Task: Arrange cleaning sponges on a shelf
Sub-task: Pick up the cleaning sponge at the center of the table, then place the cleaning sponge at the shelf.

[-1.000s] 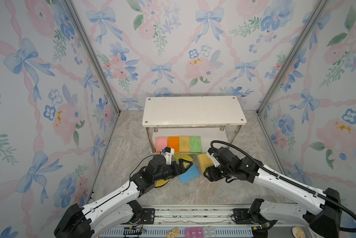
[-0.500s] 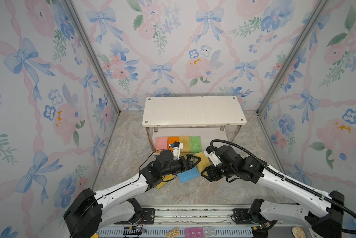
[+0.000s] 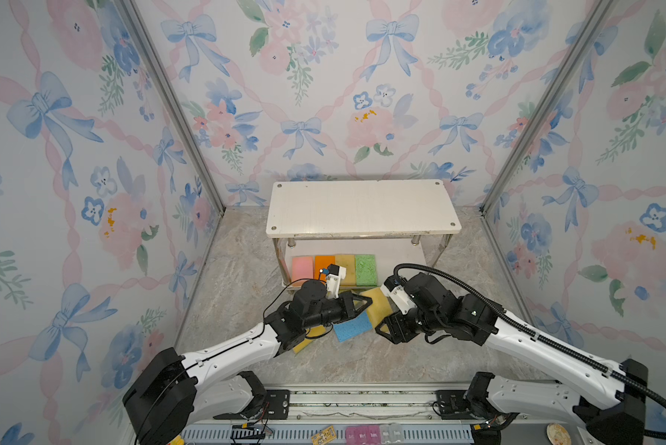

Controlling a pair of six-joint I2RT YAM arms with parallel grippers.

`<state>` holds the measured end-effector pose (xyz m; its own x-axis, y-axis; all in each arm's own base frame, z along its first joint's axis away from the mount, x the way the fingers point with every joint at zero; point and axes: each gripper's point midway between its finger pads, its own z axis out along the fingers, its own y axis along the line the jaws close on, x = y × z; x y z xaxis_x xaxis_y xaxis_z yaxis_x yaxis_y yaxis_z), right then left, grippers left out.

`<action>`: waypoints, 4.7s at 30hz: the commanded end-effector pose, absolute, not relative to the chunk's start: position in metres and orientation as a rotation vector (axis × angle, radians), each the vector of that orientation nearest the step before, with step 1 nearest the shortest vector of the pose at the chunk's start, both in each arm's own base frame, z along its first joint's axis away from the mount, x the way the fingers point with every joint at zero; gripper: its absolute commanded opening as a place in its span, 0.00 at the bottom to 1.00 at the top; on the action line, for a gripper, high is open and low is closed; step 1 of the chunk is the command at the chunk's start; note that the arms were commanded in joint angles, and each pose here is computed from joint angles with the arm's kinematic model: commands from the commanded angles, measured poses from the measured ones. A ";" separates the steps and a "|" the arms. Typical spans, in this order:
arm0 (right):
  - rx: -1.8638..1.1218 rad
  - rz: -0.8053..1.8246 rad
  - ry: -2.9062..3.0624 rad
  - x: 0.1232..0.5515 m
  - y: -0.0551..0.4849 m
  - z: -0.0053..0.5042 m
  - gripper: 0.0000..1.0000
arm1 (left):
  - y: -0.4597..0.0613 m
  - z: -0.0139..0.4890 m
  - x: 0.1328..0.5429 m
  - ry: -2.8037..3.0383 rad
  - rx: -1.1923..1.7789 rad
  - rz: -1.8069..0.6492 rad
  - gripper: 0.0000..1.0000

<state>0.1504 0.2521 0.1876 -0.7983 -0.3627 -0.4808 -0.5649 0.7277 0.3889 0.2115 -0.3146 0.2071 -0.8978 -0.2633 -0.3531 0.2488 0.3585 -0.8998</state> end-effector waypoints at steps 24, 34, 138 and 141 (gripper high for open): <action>0.082 1.369 2.551 0.153 0.210 0.221 0.58 | -0.314 0.233 0.222 2.088 0.024 -1.644 0.00; 0.077 1.371 2.530 0.163 0.215 0.217 0.46 | -0.317 0.231 0.222 2.095 0.022 -1.650 0.00; 0.423 0.700 2.375 0.324 0.166 0.169 0.00 | -0.149 0.230 0.252 1.969 -0.398 -1.215 0.98; 0.427 0.713 2.352 0.328 0.167 0.167 0.00 | -0.147 0.231 0.251 1.969 -0.400 -1.216 0.98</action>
<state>0.3102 0.1694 0.1556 -0.7900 0.4434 -0.4234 0.1453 0.8063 0.5733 0.2542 -0.1460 0.2187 -0.6492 -0.6306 -0.4253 0.0878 0.4933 -0.8654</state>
